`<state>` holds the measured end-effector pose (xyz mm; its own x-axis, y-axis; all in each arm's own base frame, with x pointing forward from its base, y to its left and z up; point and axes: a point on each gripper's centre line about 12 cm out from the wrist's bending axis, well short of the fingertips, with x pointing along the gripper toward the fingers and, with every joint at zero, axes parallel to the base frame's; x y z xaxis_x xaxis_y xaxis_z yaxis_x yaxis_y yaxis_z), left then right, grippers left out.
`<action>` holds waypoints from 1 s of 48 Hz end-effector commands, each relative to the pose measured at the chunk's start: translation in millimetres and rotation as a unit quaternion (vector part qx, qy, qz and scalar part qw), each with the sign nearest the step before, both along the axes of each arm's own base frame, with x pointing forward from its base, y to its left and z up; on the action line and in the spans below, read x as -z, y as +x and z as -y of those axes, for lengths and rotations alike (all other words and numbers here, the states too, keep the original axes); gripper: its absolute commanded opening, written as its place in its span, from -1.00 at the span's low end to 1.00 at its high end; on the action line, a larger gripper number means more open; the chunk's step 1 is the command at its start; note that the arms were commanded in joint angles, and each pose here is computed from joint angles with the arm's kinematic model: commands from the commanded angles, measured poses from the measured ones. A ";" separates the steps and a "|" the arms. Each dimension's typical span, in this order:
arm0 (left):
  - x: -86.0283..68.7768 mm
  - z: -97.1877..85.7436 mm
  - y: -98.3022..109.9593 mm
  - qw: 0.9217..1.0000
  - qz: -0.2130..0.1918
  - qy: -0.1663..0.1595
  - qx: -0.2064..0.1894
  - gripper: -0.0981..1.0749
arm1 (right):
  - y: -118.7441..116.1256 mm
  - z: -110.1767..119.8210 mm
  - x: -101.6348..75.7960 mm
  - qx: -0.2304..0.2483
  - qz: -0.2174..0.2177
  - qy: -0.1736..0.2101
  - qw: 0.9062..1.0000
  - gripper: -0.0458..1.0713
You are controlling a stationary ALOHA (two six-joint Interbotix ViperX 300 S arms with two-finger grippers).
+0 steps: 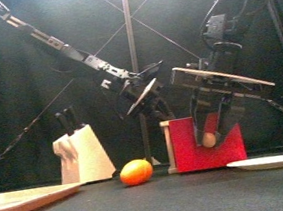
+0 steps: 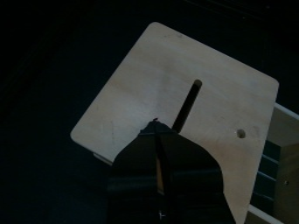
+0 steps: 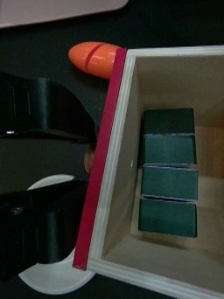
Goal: Open drawer
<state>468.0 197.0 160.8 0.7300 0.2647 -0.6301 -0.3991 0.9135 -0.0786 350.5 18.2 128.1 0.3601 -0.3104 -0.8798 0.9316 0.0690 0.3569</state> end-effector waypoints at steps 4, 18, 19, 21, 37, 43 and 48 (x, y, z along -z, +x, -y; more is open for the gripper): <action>10.4 -0.7 -6.9 1.000 -0.016 -0.009 -0.003 -0.39 | 3.6 -22.0 -11.2 -0.023 0.023 0.018 0.999 0.08; 10.4 -0.7 -6.9 1.000 -0.016 -0.009 -0.003 -0.39 | 5.4 -26.7 -12.9 -0.028 0.029 0.024 0.999 0.08; 10.9 -0.6 -7.2 1.000 -0.016 -0.010 -0.003 -0.39 | 5.0 -26.7 -12.5 -0.027 0.028 0.024 0.999 0.08; 10.4 -0.7 -6.9 1.000 -0.016 -0.009 -0.003 -0.39 | 5.0 -26.6 -12.5 -0.028 0.028 0.024 0.999 0.08; 10.4 -0.7 -6.9 1.000 -0.016 -0.009 -0.003 -0.39 | 9.7 -22.5 -17.7 -0.023 0.037 0.014 0.999 0.09; 10.5 0.8 -6.4 1.000 -0.016 -0.010 -0.002 -0.39 | 10.0 -20.1 -21.0 -0.009 0.030 0.008 0.999 0.09; 10.5 1.5 -6.1 1.000 -0.016 -0.010 -0.001 -0.39 | 8.7 -18.3 -21.8 -0.003 0.022 0.002 1.000 0.09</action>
<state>467.8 196.9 159.5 0.7283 0.2637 -0.6324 -0.4000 0.9130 -0.0799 354.5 37.4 134.7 0.3735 -0.3023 -0.8770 0.9270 0.0864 0.3650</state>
